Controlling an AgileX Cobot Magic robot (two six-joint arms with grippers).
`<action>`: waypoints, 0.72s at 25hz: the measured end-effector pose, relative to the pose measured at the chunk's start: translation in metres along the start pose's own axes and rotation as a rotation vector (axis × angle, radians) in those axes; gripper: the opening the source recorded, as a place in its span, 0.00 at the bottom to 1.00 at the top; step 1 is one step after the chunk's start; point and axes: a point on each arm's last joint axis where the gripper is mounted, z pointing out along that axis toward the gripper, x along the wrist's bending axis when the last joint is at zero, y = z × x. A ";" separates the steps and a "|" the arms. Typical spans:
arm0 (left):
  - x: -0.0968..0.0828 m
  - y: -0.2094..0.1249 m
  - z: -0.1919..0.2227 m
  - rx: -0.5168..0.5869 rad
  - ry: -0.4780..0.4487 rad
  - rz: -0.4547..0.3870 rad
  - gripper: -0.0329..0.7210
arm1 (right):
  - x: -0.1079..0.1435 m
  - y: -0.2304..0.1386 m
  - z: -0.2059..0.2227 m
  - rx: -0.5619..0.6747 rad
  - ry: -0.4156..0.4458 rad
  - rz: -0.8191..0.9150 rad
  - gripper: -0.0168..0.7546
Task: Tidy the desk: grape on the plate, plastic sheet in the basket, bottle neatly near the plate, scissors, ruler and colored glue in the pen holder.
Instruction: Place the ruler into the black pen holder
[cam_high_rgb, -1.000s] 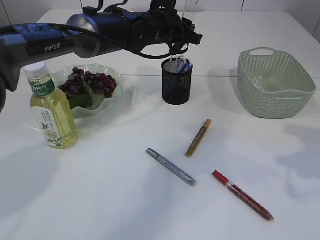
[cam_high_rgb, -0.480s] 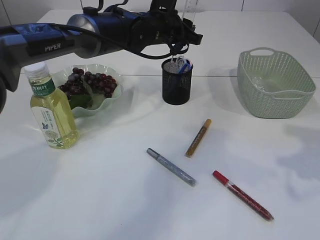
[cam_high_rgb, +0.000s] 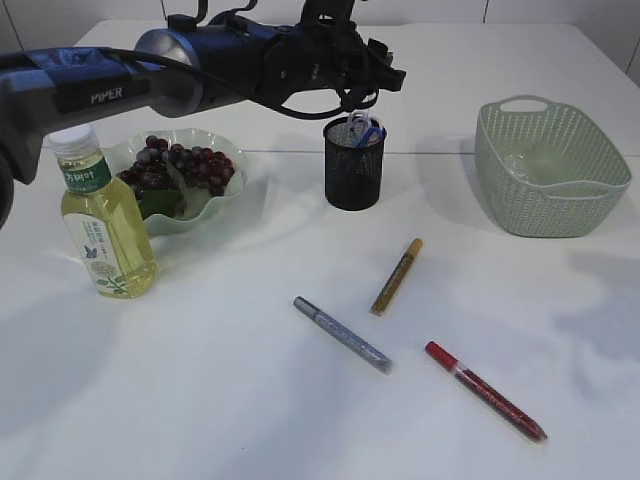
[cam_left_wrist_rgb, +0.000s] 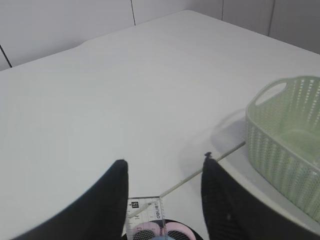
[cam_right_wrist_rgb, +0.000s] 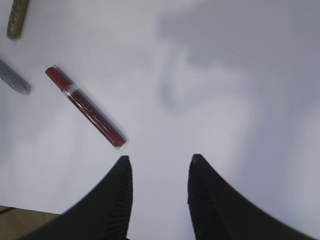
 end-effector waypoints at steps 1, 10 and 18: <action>-0.001 0.000 0.000 0.000 -0.002 0.000 0.51 | 0.000 0.000 0.000 0.000 0.000 0.000 0.42; 0.001 0.012 -0.013 0.090 0.008 -0.016 0.51 | 0.001 0.000 0.000 -0.002 0.012 0.005 0.42; 0.004 0.054 -0.054 0.195 0.005 -0.090 0.51 | 0.003 -0.002 0.000 0.021 0.028 0.008 0.42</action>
